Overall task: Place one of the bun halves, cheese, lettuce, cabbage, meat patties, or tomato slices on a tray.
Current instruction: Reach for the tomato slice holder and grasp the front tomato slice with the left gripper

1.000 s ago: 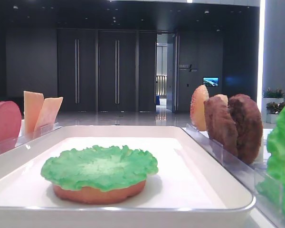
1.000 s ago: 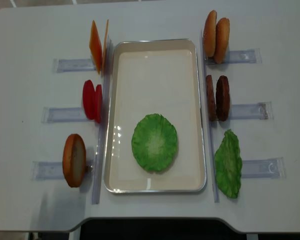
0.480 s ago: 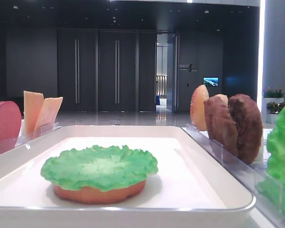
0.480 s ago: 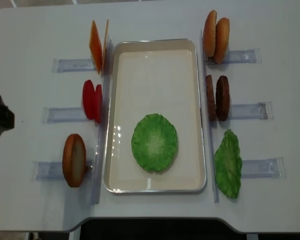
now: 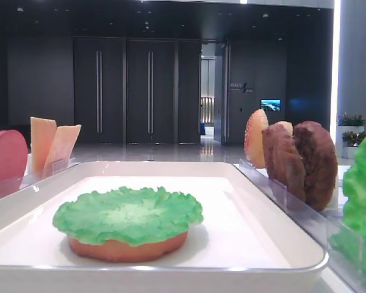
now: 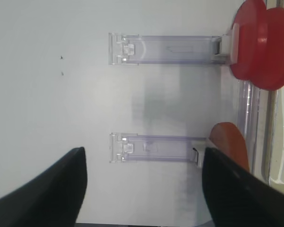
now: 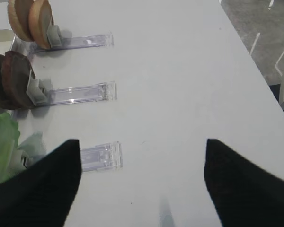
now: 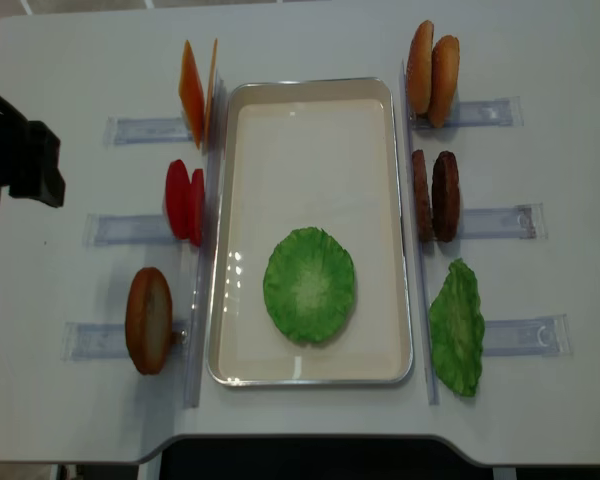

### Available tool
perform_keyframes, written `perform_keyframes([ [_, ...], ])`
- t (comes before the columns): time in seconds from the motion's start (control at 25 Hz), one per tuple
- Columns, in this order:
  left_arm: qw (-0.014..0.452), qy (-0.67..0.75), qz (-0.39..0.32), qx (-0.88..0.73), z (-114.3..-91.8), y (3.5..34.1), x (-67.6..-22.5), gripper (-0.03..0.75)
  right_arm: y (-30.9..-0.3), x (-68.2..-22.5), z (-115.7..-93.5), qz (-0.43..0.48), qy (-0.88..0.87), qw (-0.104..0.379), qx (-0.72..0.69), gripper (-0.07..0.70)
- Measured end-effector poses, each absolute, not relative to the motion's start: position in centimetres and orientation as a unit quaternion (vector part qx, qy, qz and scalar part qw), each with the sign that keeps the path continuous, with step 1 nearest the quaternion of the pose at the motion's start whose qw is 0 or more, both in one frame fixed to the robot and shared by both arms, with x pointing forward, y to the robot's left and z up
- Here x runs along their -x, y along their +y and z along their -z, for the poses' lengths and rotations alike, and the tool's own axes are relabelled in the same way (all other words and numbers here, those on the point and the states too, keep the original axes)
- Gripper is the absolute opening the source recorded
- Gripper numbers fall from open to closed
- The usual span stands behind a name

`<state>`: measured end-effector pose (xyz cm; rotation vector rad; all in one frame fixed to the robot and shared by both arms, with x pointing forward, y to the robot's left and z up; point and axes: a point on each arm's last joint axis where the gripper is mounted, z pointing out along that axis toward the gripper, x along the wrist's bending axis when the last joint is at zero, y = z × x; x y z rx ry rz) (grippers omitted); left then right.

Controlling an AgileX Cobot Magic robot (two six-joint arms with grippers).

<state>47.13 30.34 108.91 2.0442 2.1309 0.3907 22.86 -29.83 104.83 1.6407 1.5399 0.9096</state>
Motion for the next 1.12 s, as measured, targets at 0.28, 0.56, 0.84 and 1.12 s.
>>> perform_keyframes([
  [0.28,0.069,0.715,-0.117,-0.686,-108.5,30.3,-49.4,0.576,-29.8,-22.9,-104.8,-0.351,0.594,0.350,-0.633,0.514],
  [0.56,0.065,0.722,-0.112,-0.680,-108.2,30.2,-50.8,0.573,-29.8,-22.9,-104.8,-0.351,0.594,0.350,-0.633,0.510],
  [0.84,0.051,0.722,-0.120,-0.679,-107.3,30.5,-51.6,0.570,-29.8,-22.9,-104.8,-0.351,0.594,0.350,-0.633,0.507],
  [1.12,0.062,0.736,-0.107,-0.665,-105.9,30.2,-53.1,0.570,-29.8,-22.9,-104.8,-0.351,0.594,0.350,-0.633,0.506],
])
